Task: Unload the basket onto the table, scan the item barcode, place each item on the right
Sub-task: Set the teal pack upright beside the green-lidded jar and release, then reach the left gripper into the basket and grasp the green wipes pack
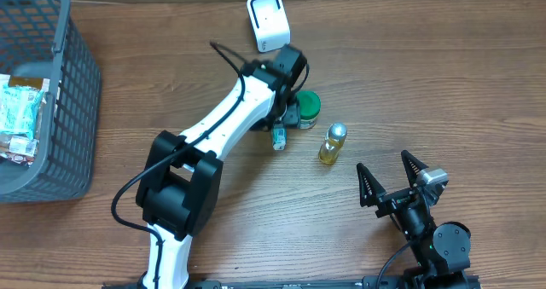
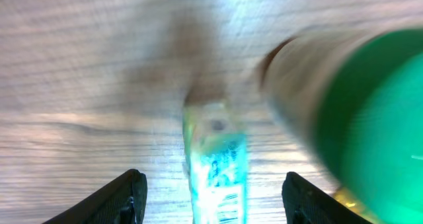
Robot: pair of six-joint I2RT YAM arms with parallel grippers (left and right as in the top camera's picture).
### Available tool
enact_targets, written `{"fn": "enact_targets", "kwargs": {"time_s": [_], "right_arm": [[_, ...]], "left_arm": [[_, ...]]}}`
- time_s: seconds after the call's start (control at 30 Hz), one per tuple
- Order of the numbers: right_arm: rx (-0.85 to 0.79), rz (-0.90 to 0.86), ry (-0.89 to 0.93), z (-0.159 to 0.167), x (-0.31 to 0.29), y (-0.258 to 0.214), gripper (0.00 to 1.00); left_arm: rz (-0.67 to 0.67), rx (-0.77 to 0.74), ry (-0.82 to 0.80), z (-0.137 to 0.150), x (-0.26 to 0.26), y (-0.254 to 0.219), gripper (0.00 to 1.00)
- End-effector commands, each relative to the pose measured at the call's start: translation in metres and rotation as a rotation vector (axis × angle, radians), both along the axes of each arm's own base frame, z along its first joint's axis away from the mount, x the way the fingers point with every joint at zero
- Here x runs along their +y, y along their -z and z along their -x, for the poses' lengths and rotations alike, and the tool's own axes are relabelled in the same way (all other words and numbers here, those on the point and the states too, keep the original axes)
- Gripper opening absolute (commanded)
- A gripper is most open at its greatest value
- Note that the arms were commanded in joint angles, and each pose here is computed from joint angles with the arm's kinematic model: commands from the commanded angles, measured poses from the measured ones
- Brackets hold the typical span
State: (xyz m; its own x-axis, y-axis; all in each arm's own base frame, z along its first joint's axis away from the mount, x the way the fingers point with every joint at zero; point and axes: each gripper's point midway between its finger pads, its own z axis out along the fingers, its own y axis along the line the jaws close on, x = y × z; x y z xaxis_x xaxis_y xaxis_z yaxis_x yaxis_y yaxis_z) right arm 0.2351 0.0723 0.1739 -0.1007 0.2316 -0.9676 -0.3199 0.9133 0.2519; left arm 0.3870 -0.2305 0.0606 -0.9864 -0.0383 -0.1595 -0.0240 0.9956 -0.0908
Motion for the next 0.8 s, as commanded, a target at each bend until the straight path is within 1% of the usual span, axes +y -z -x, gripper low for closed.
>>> {"fn": "enact_targets", "kwargs": {"time_s": [0.0,0.17,0.23,0.37,0.43,0.47,0.53,0.57,0.6,0.63,0.7,0.77], "right_arm": [[-0.003,0.007,0.0,0.0,0.001,0.003,1.0],[-0.003,0.007,0.001,0.0,0.001,0.002,1.0],[-0.003,0.007,0.0,0.0,0.001,0.002,1.0],[-0.003,0.007,0.001,0.0,0.001,0.003,1.0],[-0.003,0.007,0.001,0.0,0.001,0.003,1.0],[-0.003,0.007,0.001,0.0,0.001,0.003,1.0],[-0.003,0.007,0.0,0.0,0.001,0.003,1.0],[-0.003,0.007,0.0,0.0,0.001,0.003,1.0],[-0.003,0.007,0.001,0.0,0.001,0.002,1.0],[-0.004,0.007,0.001,0.0,0.001,0.002,1.0],[-0.003,0.007,0.0,0.0,0.001,0.002,1.0],[-0.003,0.007,0.001,0.0,0.001,0.002,1.0]], "left_arm": [[-0.013,-0.115,0.036,-0.032,0.004,-0.046,0.7],[-0.004,-0.19,0.031,-0.059,0.034,-0.109,0.7],[-0.007,-0.227,0.01,-0.067,0.062,-0.145,0.71],[-0.019,-0.306,-0.061,-0.074,0.121,-0.206,0.72],[-0.065,-0.393,-0.15,-0.077,0.167,-0.243,0.73],[-0.105,-0.452,-0.213,-0.078,0.195,-0.264,0.75],[-0.169,-0.536,-0.279,-0.077,0.234,-0.292,0.77],[-0.196,-0.567,-0.297,-0.075,0.248,-0.303,0.85],[-0.26,-0.629,-0.348,-0.069,0.281,-0.325,0.93],[-0.279,-0.653,-0.382,-0.065,0.296,-0.334,0.96],[-0.298,-0.688,-0.458,-0.056,0.328,-0.347,1.0],[-0.32,-0.687,-0.517,-0.048,0.354,-0.35,1.0]]}}
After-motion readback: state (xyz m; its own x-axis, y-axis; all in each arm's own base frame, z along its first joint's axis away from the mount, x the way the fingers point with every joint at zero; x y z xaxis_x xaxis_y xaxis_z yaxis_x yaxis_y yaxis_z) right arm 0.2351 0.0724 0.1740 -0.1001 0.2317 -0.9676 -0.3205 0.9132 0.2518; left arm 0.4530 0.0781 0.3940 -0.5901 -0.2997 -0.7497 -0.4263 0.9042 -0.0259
